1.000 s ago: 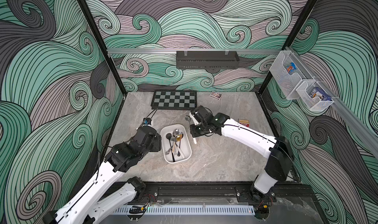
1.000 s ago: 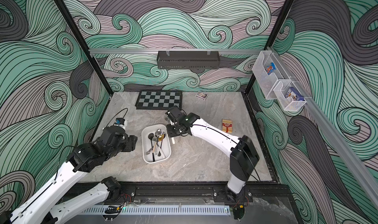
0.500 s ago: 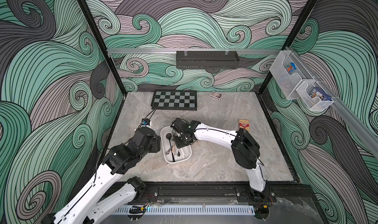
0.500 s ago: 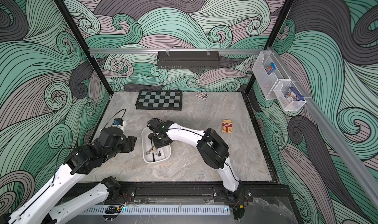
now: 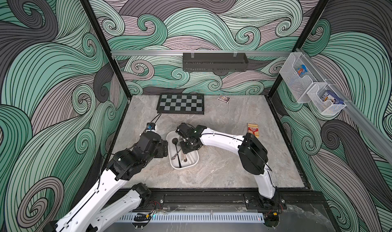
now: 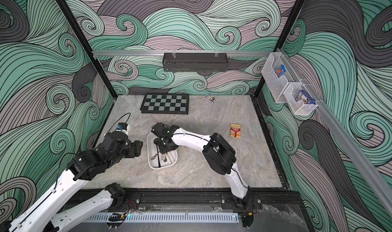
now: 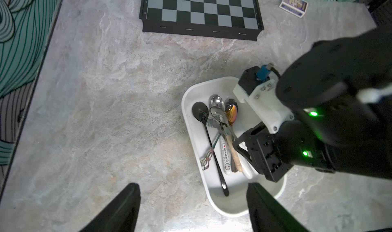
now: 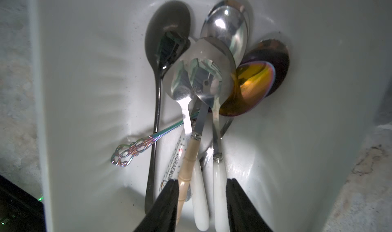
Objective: Put the spoon into the storage box
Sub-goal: Place the spoon in the storage box, then reset both arms
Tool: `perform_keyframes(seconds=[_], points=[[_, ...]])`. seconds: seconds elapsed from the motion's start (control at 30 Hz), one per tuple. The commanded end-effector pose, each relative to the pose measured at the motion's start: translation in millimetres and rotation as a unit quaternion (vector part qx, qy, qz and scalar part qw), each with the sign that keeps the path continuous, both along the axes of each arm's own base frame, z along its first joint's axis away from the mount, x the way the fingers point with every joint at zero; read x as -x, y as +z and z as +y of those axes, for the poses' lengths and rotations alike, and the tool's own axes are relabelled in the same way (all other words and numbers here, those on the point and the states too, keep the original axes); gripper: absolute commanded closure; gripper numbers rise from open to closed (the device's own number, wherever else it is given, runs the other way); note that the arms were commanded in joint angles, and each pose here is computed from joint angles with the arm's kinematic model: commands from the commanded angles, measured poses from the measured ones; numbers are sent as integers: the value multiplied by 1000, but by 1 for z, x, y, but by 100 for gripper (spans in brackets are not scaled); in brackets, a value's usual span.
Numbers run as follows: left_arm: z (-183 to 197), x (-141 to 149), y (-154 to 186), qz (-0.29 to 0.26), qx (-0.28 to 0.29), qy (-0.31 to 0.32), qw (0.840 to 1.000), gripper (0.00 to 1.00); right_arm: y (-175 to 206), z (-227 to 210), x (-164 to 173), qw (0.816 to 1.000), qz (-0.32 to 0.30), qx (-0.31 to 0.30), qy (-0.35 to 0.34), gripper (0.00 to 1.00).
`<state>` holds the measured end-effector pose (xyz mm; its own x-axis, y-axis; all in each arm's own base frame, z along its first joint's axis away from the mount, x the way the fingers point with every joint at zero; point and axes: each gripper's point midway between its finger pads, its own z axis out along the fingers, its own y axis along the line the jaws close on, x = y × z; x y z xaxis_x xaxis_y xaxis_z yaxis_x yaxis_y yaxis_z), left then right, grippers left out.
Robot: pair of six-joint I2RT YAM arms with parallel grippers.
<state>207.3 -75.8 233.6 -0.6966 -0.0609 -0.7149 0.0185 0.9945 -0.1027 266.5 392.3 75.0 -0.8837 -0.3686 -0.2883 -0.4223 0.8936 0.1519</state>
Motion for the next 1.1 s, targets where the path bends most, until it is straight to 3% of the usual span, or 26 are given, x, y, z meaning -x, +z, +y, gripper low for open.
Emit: perform_keyframes(seconds=[0.0, 0.1, 0.13, 0.17, 0.2, 0.3, 0.4, 0.47, 0.57, 0.63, 0.67, 0.73, 0.83, 0.87, 0.93, 1.0, 1.07], points=[[18, -3, 7, -16, -27, 40, 999, 11, 76, -15, -11, 995, -94, -21, 12, 54], [33, -13, 23, -68, -46, 79, 994, 11, 124, -46, -22, 983, -185, -6, 12, 50], [33, -18, 31, -93, -44, 82, 991, 11, 137, -58, -25, 977, -213, 2, 6, 46], [30, -24, 39, -123, -36, 77, 989, 3, 151, -74, -30, 970, -242, 10, -6, 40], [28, -31, 50, -160, -25, 81, 984, 1, 162, -90, -34, 963, -268, 15, -19, 33], [18, -51, 66, -263, -24, 61, 963, 1, 178, -140, -45, 940, -336, 21, -47, 20], [11, -66, 46, -324, -69, 47, 942, 1, 171, -201, -52, 908, -409, 28, -84, 8], [11, -74, 21, -327, -104, 46, 938, 1, 150, -240, -51, 888, -446, 30, -106, 1], [27, -81, -24, -301, -150, 102, 936, 1, 117, -287, -41, 857, -497, 30, -133, 1], [29, -85, -38, -313, -182, 98, 927, 1, 104, -307, -40, 842, -518, 14, -154, 1], [28, -86, -42, -314, -193, 91, 925, 1, 100, -318, -39, 849, -500, 17, -170, 1], [40, -92, -51, -311, -184, 108, 926, 1, 99, -326, -50, 842, -514, 19, -165, 1], [58, -105, -83, -262, -146, 127, 946, 1, 71, -356, -71, 841, -494, 31, -218, 1], [64, -111, -93, -255, -142, 125, 948, 2, 60, -365, -74, 835, -495, 30, -238, 1], [65, -122, -89, -281, -157, 117, 939, 2, 65, -377, -79, 799, -541, 29, -259, 1], [65, -135, -90, -295, -155, 102, 937, 2, 66, -371, -89, 801, -557, 40, -217, 1], [63, -147, -95, -299, -151, 89, 938, 3, 58, -375, -95, 807, -547, 43, -218, 1]])
